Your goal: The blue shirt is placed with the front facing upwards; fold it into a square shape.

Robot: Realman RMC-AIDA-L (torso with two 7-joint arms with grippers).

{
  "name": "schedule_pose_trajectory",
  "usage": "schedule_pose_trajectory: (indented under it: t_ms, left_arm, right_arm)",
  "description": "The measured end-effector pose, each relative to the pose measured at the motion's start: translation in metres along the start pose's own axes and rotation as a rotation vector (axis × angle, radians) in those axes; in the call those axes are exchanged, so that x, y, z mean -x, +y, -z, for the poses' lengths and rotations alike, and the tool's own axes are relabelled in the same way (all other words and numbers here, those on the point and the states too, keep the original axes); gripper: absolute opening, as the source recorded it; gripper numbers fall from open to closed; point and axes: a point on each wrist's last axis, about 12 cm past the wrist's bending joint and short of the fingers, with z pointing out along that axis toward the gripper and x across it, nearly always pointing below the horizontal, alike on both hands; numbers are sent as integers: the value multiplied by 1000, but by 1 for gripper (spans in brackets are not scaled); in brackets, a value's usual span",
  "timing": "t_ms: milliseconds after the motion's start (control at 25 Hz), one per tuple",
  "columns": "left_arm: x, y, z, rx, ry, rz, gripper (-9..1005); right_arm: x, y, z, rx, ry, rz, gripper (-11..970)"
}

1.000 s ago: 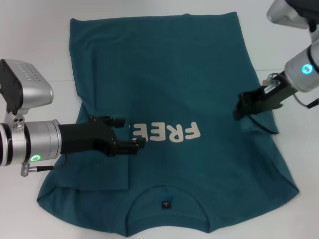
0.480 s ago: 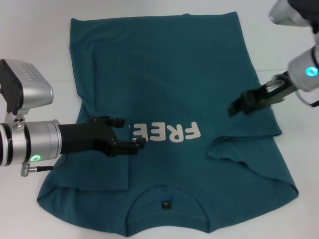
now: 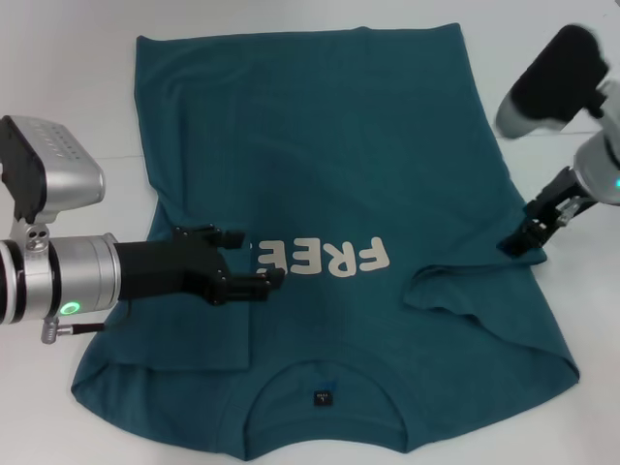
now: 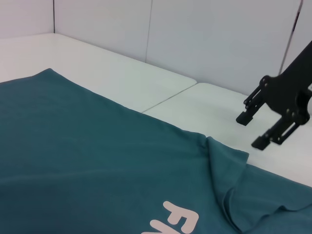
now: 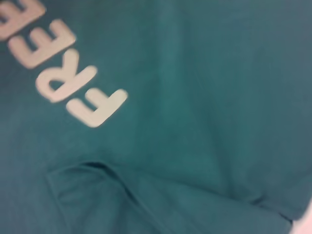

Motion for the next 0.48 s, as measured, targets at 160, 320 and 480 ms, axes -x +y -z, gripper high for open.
schedule_pose_trajectory:
  t_ms: [160, 320, 480]
  left_arm:
    - [0, 0, 0, -1, 0, 3, 873]
    - [-1, -1, 0, 0, 0, 6, 873]
    - [-2, -1, 1, 1, 1, 9, 873]
  right_arm:
    - [8, 14, -7, -22, 15, 99, 685]
    - [11, 21, -15, -52, 23, 161, 684]
    - [11, 27, -21, -61, 27, 188, 683]
